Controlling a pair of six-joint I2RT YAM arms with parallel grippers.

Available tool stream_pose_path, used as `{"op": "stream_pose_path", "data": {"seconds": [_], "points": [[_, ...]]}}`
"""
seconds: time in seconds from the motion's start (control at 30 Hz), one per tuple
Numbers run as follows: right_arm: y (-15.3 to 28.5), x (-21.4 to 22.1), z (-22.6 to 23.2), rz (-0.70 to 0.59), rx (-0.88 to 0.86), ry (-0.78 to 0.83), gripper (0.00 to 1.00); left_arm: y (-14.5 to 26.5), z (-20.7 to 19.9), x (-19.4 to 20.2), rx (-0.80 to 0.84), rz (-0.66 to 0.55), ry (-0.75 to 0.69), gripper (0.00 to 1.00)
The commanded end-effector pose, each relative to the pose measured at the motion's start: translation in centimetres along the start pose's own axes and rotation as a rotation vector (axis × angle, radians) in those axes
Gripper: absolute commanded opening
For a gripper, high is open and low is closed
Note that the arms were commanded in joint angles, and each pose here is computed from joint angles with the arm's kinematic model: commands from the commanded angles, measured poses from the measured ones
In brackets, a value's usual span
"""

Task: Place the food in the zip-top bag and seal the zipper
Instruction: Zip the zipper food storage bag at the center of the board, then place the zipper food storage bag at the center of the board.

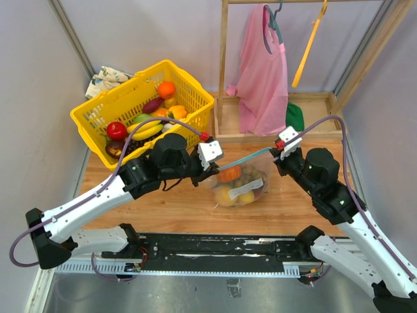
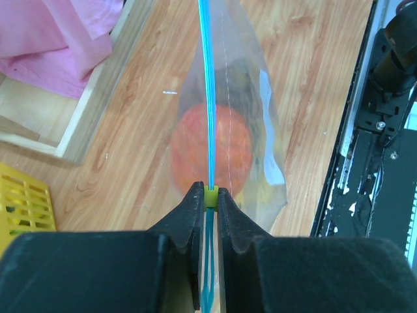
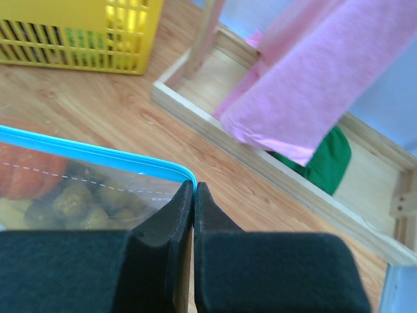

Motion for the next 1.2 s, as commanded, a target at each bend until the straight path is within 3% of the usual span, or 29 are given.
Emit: {"op": "stream_pose_path", "data": {"seconds": [0.0,0.3,0.63,1.0,1.07,1.17], "points": [[0.9,0.4,-2.6,0.023,0.278,-0.025,0.01,1.2,-0.1,0.8,-0.033,0.032,0.013,0.0],[1.6,1.4,-4.1,0.076,0.476,-0.073,0.01,1.3,-0.1,2.2,-0.072,0.068,0.024,0.0],[1.0,2.1,-4.4,0.094,0.52,-0.126,0.01,1.1,0.5,3.2,-0.14,0.103,0.034,0.0],[-2.7,3.7,-2.0,0.146,0.29,-0.199,0.01,-2.5,0.8,4.2,-0.166,0.059,0.12,0.0],[-3.1,4.1,-1.7,0.148,0.285,-0.225,0.08,-3.0,1.0,4.5,-0.194,0.056,0.142,0.0],[-3.5,4.4,-1.3,0.145,0.261,-0.252,0.28,-3.3,1.2,5.2,-0.245,0.062,0.182,0.0]]}}
Point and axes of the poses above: each gripper's point midway between its finger pads, its own y axis back along the fingers, its own z axis along the line the jaws close on, x = y × z, the point moved 8 cm from there along y, back along the fingers, and after that the axes turned 4 degrees about -y, right-handed, at the moved point
